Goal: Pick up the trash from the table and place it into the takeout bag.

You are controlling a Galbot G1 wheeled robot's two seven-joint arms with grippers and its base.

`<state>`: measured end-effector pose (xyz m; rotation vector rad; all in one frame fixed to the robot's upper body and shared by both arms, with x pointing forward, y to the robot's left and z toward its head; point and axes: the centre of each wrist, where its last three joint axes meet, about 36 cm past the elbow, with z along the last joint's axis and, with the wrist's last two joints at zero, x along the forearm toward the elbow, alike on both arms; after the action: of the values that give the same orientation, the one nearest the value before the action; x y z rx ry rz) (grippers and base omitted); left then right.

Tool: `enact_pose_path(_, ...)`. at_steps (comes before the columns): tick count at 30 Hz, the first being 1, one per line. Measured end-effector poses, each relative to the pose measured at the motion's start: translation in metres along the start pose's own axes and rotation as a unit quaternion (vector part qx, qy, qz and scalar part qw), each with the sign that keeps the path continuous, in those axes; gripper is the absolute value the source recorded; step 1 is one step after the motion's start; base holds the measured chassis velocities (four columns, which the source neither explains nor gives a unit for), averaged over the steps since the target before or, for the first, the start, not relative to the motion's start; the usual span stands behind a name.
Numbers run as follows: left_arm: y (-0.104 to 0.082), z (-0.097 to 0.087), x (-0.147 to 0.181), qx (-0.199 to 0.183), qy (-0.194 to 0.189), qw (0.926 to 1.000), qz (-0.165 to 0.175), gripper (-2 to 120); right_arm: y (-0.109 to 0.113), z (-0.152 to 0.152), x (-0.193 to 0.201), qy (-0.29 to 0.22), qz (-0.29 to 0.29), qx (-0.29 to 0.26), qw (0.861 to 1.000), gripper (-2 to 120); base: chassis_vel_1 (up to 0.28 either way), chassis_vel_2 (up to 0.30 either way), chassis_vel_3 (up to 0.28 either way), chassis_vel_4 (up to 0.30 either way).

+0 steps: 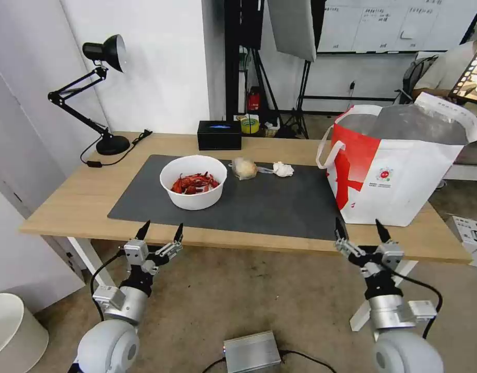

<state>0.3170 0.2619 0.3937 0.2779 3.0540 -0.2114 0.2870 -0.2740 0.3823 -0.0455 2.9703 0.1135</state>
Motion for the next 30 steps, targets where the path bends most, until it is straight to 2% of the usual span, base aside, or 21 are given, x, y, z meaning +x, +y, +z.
enact_pose_path(9, 0.001, 0.002, 0.000, -0.001, 0.002, 1.0000, -0.002, 100, 0.014, 0.008, 0.013, 0.001, -0.004, -0.005, 1.000, 100, 0.000, 0.000, 0.000, 0.000)
enact_pose_path(22, 0.004, 0.002, 0.002, -0.003, 0.001, 1.0000, -0.004, 100, 0.039, -0.023, 0.026, 0.017, -0.013, 0.003, 1.000, 100, 0.000, 0.000, 0.000, 0.000)
enact_pose_path(30, 0.005, 0.002, 0.002, -0.003, 0.002, 1.0000, -0.003, 100, 0.038, -0.030, 0.027, 0.027, -0.017, 0.013, 0.999, 100, 0.000, 0.000, 0.000, 0.000)
